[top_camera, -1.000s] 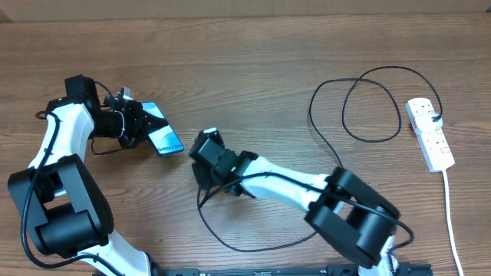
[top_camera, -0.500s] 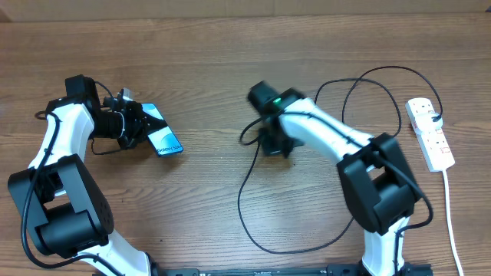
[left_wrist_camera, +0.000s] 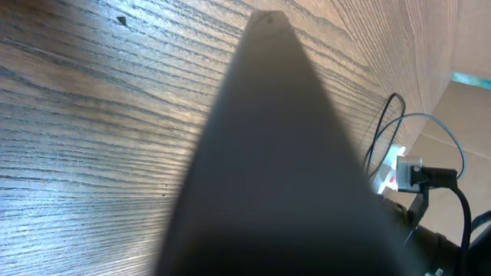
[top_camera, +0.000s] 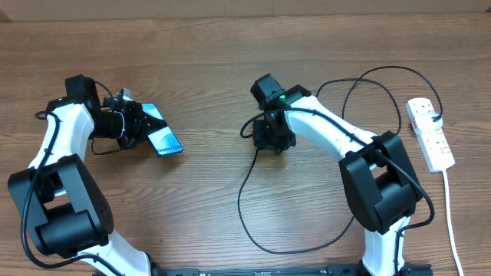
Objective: Plug charger to phone and switch on socket
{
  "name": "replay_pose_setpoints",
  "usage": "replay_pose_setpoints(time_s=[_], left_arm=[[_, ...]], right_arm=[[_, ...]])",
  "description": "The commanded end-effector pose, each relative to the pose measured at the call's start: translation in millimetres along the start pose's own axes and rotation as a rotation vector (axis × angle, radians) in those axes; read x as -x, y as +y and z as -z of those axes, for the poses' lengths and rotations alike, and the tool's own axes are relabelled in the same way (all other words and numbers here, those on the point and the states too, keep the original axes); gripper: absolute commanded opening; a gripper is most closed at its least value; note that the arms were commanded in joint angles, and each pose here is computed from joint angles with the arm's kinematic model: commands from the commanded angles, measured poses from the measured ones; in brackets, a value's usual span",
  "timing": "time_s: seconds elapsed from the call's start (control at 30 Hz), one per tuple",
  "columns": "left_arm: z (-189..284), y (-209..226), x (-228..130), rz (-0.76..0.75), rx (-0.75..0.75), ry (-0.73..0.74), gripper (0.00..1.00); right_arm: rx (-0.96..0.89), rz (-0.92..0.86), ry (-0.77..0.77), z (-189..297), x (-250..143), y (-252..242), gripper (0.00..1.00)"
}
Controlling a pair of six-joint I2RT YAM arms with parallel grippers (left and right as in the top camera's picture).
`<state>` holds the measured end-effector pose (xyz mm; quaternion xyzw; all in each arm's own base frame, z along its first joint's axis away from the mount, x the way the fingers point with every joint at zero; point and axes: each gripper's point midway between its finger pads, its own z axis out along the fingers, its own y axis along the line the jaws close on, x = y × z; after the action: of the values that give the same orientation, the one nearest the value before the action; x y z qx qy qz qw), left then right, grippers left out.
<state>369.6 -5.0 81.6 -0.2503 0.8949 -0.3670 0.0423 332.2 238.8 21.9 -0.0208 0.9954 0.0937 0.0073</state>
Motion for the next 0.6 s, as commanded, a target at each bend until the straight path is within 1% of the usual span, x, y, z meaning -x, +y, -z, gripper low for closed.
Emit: replay_pose_setpoints(time_s=[0.0,0.1,0.17,0.23,0.57], left_arm=[[9,-8,4,-0.012,-0.027,-0.024,0.04],[9,-8,3,-0.011,-0.027,-0.023,0.04],[9,-8,3,-0.009,-0.027,-0.021,0.04],[9,-8,3,-0.009,-0.027,-0.020,0.04],[9,-8,2,-0.008,-0.028,-0.019,0.04]], right_arm=[[-0.035,-0.065,-0.040,-8,5,6,0.34],[-0.101,-0.072,-0.109,-10,10,7,0.34],[-0.187,-0.102,-0.179,-9,14,2,0.34],[-0.209,-0.118,-0.209,-8,17,1,0.34],[-0.207,-0.122,-0.215,-8,19,1,0.33]])
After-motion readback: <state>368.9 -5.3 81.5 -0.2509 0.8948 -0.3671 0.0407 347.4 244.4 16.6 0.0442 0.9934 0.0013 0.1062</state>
